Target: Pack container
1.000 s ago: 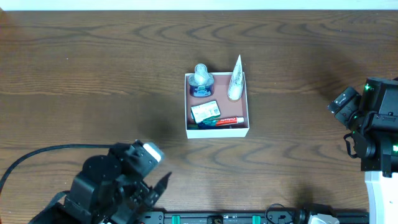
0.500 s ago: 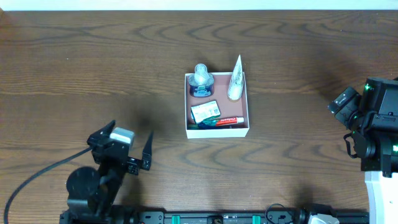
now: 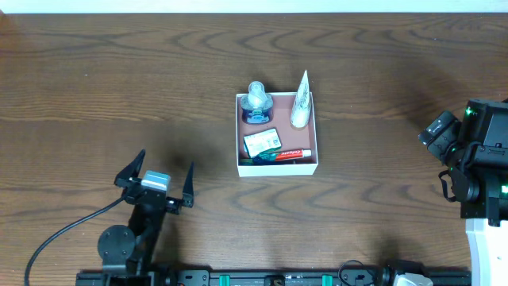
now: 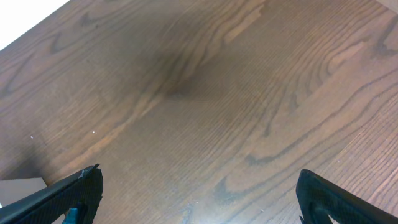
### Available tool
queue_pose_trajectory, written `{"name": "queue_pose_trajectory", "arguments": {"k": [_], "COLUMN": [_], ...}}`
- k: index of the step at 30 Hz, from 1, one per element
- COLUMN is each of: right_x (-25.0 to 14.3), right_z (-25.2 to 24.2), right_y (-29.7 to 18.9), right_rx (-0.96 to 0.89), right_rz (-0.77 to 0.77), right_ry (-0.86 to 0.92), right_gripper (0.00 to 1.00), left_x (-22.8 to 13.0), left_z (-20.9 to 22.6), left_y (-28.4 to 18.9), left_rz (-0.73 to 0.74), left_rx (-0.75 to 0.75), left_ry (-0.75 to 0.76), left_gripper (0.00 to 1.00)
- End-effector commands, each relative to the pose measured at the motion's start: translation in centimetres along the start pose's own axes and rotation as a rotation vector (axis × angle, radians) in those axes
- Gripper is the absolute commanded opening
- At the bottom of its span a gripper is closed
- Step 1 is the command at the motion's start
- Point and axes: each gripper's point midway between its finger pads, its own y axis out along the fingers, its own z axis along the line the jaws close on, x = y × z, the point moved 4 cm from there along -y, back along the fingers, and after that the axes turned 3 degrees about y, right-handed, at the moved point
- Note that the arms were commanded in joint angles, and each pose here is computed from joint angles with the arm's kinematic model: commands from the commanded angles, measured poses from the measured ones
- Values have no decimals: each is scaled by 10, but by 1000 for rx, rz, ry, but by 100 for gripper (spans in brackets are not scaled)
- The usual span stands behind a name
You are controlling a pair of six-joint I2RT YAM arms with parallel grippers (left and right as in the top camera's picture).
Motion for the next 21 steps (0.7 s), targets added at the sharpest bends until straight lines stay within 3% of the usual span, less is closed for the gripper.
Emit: {"name": "queue_pose_trajectory", "arguments": {"k": [1, 10, 21], "right_x": [3, 3, 3], "right_z": [-2, -2, -2], "right_y": [-1, -1, -1], "right_rx": [-13, -13, -13], "right_rz": [-12, -12, -12], "right_ry": [18, 18, 18], "right_gripper": [99, 99, 99], "left_x": [-3, -6, -47], "left_z": [-3, -4, -9], "left_y": [2, 1, 6], "left_rz": [-54, -103, 37], "left_rx": [-19, -9, -20], "left_ry": [8, 25, -11], "left_gripper": [98, 97, 98]}}
